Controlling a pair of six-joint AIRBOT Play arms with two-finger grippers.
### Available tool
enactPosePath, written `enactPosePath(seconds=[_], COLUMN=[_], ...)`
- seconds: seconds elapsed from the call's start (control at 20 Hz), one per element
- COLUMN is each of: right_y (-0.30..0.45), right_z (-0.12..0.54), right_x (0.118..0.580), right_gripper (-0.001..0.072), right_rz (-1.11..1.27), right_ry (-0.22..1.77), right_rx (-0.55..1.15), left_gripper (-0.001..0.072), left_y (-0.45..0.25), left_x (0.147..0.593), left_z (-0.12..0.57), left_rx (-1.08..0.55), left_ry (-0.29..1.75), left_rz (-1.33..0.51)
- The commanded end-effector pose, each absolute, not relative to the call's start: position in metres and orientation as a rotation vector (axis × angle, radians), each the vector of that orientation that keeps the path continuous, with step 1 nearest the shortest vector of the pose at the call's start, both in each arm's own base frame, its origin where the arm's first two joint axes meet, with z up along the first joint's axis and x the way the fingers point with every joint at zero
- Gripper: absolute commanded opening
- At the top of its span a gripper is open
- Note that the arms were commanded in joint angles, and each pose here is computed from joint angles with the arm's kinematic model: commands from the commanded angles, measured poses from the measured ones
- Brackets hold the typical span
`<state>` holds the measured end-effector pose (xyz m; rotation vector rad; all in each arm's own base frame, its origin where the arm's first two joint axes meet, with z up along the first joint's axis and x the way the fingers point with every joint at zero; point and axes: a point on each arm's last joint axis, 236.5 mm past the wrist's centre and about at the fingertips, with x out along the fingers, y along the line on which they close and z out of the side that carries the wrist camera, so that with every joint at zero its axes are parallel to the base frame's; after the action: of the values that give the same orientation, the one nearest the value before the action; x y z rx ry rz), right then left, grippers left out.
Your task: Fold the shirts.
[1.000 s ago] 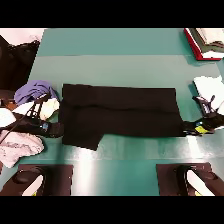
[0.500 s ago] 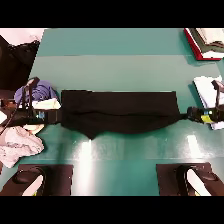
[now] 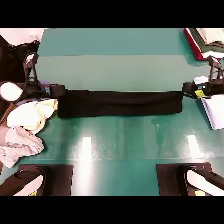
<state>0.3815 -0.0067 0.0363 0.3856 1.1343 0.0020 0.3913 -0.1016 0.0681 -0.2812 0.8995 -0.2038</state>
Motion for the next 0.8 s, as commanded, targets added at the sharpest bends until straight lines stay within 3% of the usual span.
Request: enactPosePath(seconds=[0.0,0.25,0.3,0.35,0.4,0.45,0.65,0.7,0.75], right_y=[-0.012,-0.013,-0.01,-0.007,-0.004,-0.003,-0.013,-0.021,-0.032], right_z=[0.018,-0.01,-0.012,-0.012,-0.009,-0.004,0.01,0.007,0.001], right_x=[0.41,0.429,0.435,0.442,0.448,0.451,0.423,0.412,0.401], right_gripper=[0.0017,0.0024,0.009,0.0397,0.0643,0.067,0.0669,0.0669,0.0669], right_rz=[-0.011,-0.013,-0.007,0.002,0.012,0.024,0.133,0.145,0.145], right_ry=[1.139,1.191,1.186,1.176,1.168,1.174,1.29,1.326,1.362], right_rx=[0.397,0.425,0.448,0.475,0.498,0.509,0.423,0.421,0.435], left_gripper=[0.0025,0.0029,0.019,0.0368,0.0446,0.0436,0.0427,0.0343,0.0069], left_y=[-0.095,-0.093,-0.092,-0.092,-0.092,-0.092,-0.098,-0.1,-0.101], left_x=[0.429,0.45,0.454,0.456,0.458,0.458,0.437,0.428,0.418], left_z=[0.049,0.036,0.039,0.043,0.048,0.053,0.059,0.054,0.048], left_rx=[-0.302,-0.336,-0.349,-0.376,-0.376,-0.366,-0.292,-0.274,-0.247], left_ry=[0.863,0.831,0.813,0.805,0.801,0.806,0.932,0.976,1.021], left_rz=[-0.145,-0.114,-0.108,-0.098,-0.1,-0.103,-0.146,-0.161,-0.178])
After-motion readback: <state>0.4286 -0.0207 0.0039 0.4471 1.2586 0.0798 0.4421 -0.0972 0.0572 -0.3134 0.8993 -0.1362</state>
